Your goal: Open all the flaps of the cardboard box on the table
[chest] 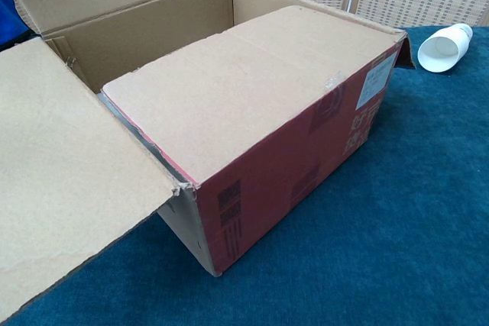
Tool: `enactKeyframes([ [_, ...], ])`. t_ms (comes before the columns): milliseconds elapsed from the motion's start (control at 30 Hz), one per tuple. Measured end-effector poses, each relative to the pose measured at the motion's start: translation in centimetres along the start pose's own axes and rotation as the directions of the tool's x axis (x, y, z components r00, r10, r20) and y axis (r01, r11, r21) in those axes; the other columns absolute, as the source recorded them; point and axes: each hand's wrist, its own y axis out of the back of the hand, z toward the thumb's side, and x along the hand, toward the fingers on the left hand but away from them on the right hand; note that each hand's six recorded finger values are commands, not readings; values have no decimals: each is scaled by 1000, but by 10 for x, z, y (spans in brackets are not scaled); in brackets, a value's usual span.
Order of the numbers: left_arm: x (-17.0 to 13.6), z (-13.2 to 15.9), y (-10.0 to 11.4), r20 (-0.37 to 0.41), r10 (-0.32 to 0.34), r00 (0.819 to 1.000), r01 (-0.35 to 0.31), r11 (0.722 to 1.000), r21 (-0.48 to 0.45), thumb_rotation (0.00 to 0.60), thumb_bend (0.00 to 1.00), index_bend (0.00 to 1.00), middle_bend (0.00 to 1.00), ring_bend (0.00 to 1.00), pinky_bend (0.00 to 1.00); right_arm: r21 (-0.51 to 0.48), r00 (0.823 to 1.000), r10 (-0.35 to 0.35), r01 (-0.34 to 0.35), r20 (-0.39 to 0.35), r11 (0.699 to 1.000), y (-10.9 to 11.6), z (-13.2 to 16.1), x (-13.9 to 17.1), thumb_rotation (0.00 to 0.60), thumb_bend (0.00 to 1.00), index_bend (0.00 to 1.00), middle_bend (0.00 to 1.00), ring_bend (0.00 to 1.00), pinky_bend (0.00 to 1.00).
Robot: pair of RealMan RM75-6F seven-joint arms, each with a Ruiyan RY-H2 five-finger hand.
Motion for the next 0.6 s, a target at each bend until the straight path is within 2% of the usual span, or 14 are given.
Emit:
enactKeyframes([
  [133, -1, -2, -26, -8, -44, 999, 44, 999, -9, 580, 0, 477, 0, 0, 0, -3, 1000, 0, 0, 0, 1000, 1, 0, 0, 600, 64, 0, 0, 0, 0],
  [333, -2, -1, -51, -15, -98, 995, 97, 994, -42, 577, 0, 461, 0, 0, 0, -1, 1000, 5, -5, -2, 1000, -1, 1, 0, 600, 65, 0, 0, 0, 0],
  [500, -3, 6, -53, -3, -106, 994, 104, 987, -118, 572, 0, 444, 0, 0, 0, -4, 1000, 8, -8, 3, 1000, -1, -1, 0, 600, 66, 0, 0, 0, 0],
  [600, -4, 16, -49, 19, -109, 994, 111, 973, -202, 561, 0, 377, 3, 0, 20, -3, 1000, 9, -9, 2, 1000, -1, -1, 0, 600, 64, 0, 0, 0, 0],
])
